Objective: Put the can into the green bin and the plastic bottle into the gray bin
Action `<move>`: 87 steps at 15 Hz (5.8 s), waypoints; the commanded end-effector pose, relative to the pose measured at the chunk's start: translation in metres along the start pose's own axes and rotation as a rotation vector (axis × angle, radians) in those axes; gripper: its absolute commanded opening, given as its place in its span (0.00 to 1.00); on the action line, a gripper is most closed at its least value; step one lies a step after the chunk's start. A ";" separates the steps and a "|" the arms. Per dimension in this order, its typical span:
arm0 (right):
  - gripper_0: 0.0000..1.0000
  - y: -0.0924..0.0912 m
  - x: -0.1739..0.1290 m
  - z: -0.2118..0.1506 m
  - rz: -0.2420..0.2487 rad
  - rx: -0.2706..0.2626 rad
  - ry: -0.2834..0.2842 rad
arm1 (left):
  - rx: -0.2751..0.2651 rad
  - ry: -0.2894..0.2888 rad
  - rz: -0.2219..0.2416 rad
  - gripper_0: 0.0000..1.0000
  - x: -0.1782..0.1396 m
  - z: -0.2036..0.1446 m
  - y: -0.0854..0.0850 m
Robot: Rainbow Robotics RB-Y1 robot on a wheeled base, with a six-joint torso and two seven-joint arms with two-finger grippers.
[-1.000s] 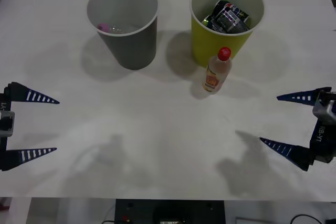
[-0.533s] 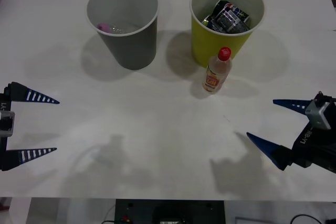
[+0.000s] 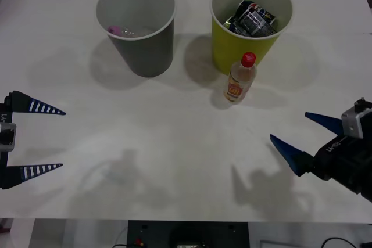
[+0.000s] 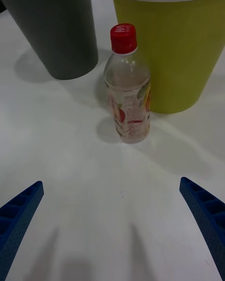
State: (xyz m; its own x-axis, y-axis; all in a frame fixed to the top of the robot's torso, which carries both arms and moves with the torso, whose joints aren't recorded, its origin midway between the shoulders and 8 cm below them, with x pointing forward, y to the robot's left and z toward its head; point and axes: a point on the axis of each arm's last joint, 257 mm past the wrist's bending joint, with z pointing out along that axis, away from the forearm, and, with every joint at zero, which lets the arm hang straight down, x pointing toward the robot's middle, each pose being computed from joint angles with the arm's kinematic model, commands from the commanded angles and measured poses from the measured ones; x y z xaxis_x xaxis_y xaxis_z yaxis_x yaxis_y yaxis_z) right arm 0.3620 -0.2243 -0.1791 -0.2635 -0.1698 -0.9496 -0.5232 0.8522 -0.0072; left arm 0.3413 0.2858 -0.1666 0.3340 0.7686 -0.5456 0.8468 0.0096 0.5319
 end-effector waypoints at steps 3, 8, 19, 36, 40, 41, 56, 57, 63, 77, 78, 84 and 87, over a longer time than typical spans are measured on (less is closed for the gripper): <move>1.00 -0.010 0.004 0.011 0.106 0.073 -0.061 | 0.000 0.000 0.000 0.98 0.000 0.000 0.000; 1.00 -0.023 0.013 0.034 0.074 0.164 -0.165 | 0.000 0.000 0.000 0.98 0.000 0.000 0.000; 1.00 -0.010 0.020 0.078 0.045 0.216 -0.341 | 0.000 0.000 0.000 0.98 0.000 0.000 0.000; 1.00 -0.013 0.013 0.176 -0.042 0.290 -0.410 | 0.000 0.000 0.000 0.98 0.000 0.000 0.000; 1.00 -0.015 0.003 0.194 -0.038 0.302 -0.417 | 0.000 0.000 0.000 0.98 0.000 0.000 0.000; 1.00 -0.016 0.000 0.197 -0.031 0.310 -0.418 | 0.000 0.000 0.000 0.98 0.000 0.000 0.000; 0.03 -0.022 -0.018 0.224 -0.050 0.331 -0.417 | 0.000 0.000 0.000 0.98 0.000 0.000 0.000; 0.00 -0.021 -0.019 0.225 -0.052 0.328 -0.417 | 0.000 0.000 0.000 0.98 0.000 0.000 0.000; 0.00 -0.021 -0.018 0.224 -0.058 0.328 -0.417 | 0.000 0.000 0.000 0.98 0.000 0.000 0.000; 0.00 0.025 -0.021 0.148 -0.286 -0.024 -0.267 | 0.000 0.000 0.000 0.98 0.000 0.000 0.000; 0.00 0.026 -0.020 0.145 -0.323 -0.058 -0.240 | 0.000 0.000 0.000 0.98 0.000 0.000 0.000; 0.00 0.025 -0.035 0.123 -0.404 -0.210 -0.075 | 0.000 0.000 0.000 0.98 0.000 0.000 0.000; 0.00 0.021 -0.044 0.107 -0.403 -0.260 -0.007 | 0.000 0.000 0.000 0.98 0.000 0.000 0.000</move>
State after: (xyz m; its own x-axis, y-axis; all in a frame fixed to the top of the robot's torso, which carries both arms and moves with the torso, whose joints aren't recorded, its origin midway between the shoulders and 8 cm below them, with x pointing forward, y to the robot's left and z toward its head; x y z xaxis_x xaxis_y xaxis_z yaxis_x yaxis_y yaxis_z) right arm 0.4519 -0.1431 -0.1751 0.0159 -0.4498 -0.8930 -0.7590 0.5759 -0.3037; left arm 0.3413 0.2858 -0.1666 0.3340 0.7686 -0.5456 0.8468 0.0096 0.5319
